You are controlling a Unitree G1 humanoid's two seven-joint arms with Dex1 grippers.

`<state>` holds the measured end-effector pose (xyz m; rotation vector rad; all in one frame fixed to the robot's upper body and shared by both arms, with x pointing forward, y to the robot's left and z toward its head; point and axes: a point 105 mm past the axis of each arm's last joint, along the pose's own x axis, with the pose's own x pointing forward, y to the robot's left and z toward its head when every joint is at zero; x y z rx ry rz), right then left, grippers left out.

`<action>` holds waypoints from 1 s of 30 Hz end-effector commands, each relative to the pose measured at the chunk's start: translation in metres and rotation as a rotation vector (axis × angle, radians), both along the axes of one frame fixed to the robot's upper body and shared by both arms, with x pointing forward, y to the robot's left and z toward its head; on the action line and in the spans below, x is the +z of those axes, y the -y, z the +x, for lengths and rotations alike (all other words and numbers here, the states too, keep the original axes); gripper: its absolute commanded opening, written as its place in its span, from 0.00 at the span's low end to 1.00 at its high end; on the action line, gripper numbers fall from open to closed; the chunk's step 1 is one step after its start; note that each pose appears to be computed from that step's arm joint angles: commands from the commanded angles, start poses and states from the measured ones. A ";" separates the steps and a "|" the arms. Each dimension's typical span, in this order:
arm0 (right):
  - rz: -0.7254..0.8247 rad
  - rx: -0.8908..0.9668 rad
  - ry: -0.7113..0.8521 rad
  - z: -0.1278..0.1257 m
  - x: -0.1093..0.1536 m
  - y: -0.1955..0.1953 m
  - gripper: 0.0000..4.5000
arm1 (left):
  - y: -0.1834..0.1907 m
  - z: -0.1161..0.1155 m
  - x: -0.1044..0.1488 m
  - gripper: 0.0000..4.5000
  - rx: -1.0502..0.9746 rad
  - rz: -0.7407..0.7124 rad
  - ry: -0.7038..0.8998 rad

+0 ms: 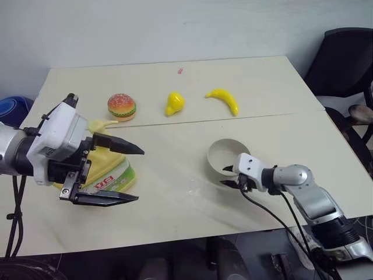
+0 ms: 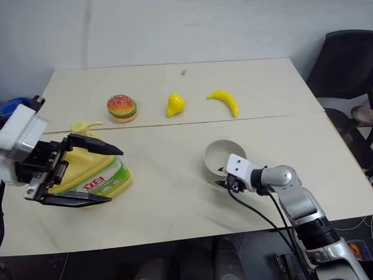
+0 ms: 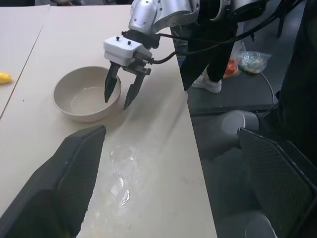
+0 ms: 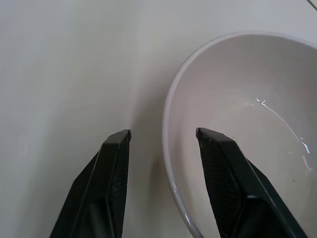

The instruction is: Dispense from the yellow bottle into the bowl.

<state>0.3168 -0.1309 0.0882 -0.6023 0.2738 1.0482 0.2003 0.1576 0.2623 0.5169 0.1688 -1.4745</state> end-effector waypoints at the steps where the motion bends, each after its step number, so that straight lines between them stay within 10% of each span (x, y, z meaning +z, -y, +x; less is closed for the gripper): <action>1: 0.013 -0.004 0.041 0.007 0.005 -0.007 0.48 | 0.000 0.001 0.002 1.00 0.000 0.011 0.038; 5: 0.011 -0.006 0.054 0.012 0.002 -0.011 0.44 | 0.000 0.003 0.004 1.00 0.004 0.003 0.051; 12: 0.017 0.022 0.097 0.012 0.006 -0.017 0.00 | -0.004 0.007 0.007 1.00 0.031 -0.013 0.069; 30: -0.101 0.436 0.280 0.016 0.103 -0.107 0.00 | -0.081 0.046 0.082 0.91 0.356 -0.114 0.243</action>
